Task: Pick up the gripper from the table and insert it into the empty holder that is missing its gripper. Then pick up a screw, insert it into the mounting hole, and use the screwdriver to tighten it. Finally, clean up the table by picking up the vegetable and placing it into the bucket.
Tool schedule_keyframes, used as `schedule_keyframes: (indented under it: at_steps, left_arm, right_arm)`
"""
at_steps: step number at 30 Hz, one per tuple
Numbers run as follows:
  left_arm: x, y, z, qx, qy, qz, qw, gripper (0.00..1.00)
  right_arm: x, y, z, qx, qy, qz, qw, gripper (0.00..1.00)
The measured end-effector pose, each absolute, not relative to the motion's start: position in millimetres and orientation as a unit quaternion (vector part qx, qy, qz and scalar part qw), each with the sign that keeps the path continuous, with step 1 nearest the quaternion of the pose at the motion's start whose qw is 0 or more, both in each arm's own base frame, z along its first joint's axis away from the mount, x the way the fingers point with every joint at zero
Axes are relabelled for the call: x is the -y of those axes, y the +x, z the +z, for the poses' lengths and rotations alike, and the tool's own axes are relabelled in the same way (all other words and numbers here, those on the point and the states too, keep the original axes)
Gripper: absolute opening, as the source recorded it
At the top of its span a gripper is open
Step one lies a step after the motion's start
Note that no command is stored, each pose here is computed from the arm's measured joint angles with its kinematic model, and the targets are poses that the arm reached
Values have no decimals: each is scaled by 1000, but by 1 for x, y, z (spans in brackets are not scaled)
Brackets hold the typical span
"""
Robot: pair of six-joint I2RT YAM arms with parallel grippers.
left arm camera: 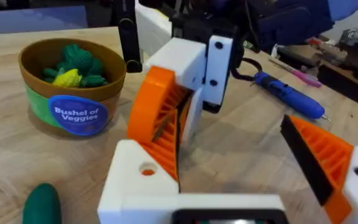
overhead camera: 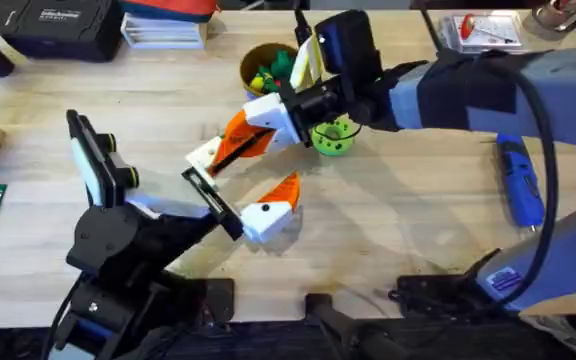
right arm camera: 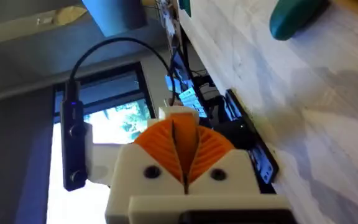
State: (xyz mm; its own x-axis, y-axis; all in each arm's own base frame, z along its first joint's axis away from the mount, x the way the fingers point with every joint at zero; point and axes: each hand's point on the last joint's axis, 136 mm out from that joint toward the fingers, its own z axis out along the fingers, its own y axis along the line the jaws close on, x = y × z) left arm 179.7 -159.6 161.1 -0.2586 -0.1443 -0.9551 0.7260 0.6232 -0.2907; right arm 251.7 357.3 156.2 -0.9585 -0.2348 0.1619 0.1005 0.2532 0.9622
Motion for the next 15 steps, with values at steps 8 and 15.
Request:
schedule_keyframes:
  at_steps: [8,15]
  left_arm:
    - [158,181,161,-699,200,-381,571,986]
    - [156,183,161,-701,195,-376,574,986]
  right_arm:
    - [-360,252,155,783,43,-607,130,7]
    - [-364,254,155,781,51,-611,119,7]
